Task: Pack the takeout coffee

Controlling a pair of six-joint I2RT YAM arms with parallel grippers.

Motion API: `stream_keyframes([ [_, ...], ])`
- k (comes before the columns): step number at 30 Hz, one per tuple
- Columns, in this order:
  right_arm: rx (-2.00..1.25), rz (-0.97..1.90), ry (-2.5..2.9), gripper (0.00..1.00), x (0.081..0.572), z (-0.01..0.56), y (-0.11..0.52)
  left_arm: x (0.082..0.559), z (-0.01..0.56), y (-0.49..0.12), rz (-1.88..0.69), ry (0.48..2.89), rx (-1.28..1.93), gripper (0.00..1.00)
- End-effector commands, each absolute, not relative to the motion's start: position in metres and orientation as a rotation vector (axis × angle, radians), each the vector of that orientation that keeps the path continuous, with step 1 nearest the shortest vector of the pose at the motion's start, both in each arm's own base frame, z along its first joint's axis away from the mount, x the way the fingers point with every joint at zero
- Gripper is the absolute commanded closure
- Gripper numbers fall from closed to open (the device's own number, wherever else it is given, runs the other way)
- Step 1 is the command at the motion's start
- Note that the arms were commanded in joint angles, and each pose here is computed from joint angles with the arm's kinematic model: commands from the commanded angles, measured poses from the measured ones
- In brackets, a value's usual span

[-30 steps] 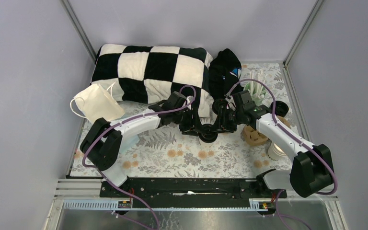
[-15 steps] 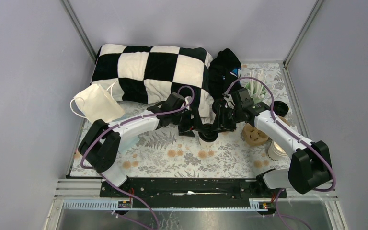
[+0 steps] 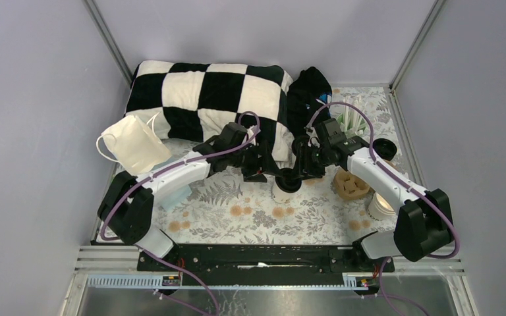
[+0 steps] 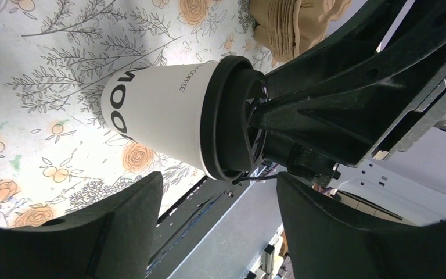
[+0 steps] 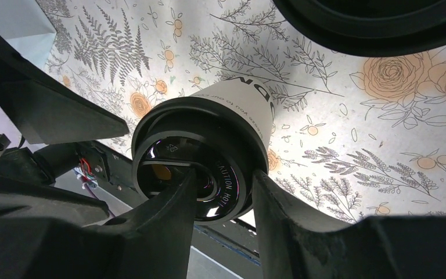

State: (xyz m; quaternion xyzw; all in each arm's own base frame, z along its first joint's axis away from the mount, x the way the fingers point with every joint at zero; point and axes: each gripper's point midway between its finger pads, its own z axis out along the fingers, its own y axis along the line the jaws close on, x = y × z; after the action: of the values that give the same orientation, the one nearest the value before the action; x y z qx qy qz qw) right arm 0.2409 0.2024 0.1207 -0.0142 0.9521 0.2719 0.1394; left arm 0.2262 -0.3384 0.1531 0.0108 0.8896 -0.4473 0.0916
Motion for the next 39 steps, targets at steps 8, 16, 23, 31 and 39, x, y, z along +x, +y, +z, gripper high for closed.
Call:
stream_keyframes([
  [8, -0.102, 0.655, 2.796, 0.53, 0.235, 0.119, 0.196, 0.234, 0.160, -0.332, -1.343, 2.625, -0.041, 0.47],
  [16, -0.112, 0.646, 2.795, 0.53, 0.232, 0.119, 0.198, 0.229, 0.156, -0.340, -1.374, 2.644, -0.022, 0.52],
  [23, -0.121, 0.647, 2.791, 0.53, 0.231, 0.120, 0.201, 0.224, 0.144, -0.340, -1.339, 2.680, -0.030, 0.62],
  [31, -0.129, 0.643, 2.799, 0.53, 0.228, 0.119, 0.206, 0.222, 0.117, -0.330, -1.233, 2.752, -0.049, 0.65],
  [39, -0.096, 0.646, 2.828, 0.55, 0.221, 0.112, 0.211, 0.207, 0.082, -0.311, -1.119, 2.836, -0.081, 0.76],
])
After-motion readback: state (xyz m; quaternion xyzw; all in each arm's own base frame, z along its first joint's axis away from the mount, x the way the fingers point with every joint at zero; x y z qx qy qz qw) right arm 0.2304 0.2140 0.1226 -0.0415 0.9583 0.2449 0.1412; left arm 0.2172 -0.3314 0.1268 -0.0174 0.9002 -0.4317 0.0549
